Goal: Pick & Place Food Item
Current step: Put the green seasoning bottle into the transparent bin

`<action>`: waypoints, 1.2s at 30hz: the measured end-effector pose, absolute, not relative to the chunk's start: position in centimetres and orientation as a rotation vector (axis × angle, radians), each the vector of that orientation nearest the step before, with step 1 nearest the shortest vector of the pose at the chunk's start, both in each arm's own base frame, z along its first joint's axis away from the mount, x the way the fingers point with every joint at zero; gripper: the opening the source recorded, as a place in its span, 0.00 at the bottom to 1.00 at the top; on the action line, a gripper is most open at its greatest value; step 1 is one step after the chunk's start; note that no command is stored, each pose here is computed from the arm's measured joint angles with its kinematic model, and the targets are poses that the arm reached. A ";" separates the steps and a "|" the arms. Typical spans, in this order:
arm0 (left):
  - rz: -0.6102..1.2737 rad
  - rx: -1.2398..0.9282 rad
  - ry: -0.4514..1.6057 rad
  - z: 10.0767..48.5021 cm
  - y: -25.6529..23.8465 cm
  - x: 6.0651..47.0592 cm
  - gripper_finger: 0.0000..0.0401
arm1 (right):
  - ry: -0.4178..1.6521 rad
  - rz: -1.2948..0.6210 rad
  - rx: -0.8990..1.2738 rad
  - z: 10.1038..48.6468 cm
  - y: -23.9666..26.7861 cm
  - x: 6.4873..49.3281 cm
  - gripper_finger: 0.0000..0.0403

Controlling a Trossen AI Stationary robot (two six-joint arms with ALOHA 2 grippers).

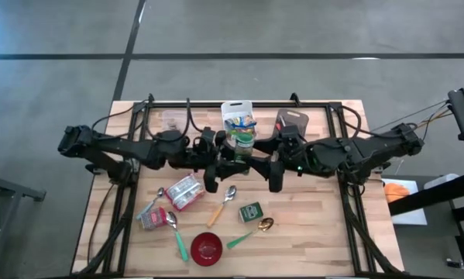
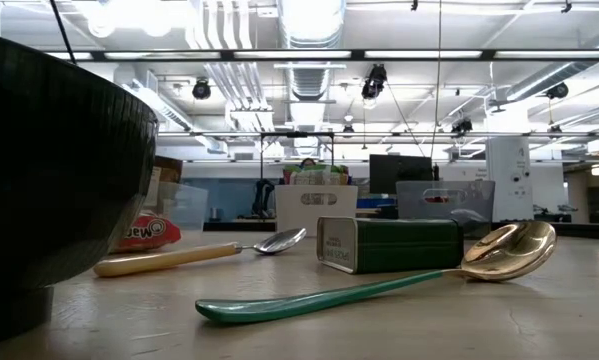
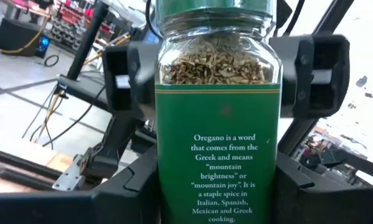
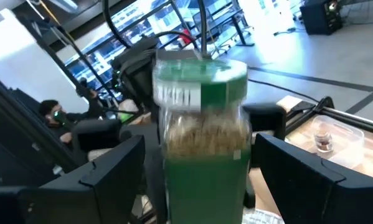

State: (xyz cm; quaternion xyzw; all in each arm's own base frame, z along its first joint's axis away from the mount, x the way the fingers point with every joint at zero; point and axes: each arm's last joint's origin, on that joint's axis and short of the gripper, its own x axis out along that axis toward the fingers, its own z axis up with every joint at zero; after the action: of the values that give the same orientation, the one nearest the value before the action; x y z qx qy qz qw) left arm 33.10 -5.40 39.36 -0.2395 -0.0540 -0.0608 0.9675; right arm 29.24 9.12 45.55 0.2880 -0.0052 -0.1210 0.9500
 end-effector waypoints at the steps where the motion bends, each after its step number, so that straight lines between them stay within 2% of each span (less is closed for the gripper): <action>1: -0.126 -0.484 -0.105 39.4 -5.4 33.3 0.46 | -0.009 -0.242 0.586 45.6 9.1 29.3 0.74; 10: -0.163 -0.482 -0.110 40.0 -5.0 34.4 0.46 | -0.005 -0.232 0.580 45.6 9.2 29.3 0.73; 13: -0.172 -0.481 -0.109 40.0 -5.0 34.6 0.46 | -0.005 -0.232 0.566 45.6 9.1 29.3 0.67; 18: -0.181 -0.489 -0.104 40.0 -5.0 34.6 0.46 | -0.007 -0.229 0.555 45.6 9.0 29.3 0.48; 25: -0.178 -0.507 -0.102 39.9 -4.8 34.6 0.47 | -0.002 -0.220 0.545 45.6 9.0 29.3 0.48; 32: -0.172 -0.592 -0.027 39.5 -4.8 34.4 0.83 | 0.069 -0.197 0.471 45.0 9.1 29.3 0.48; 36: -0.153 -0.602 0.068 39.5 -4.7 33.6 0.93 | 0.165 -0.190 0.422 44.2 9.1 29.0 0.48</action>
State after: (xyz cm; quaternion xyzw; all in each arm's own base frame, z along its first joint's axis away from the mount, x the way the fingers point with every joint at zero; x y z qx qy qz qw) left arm 33.60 -4.69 39.48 -0.2960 0.0335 -0.0752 0.9516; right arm 29.05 9.08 44.18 0.2090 0.0817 -0.0940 0.9700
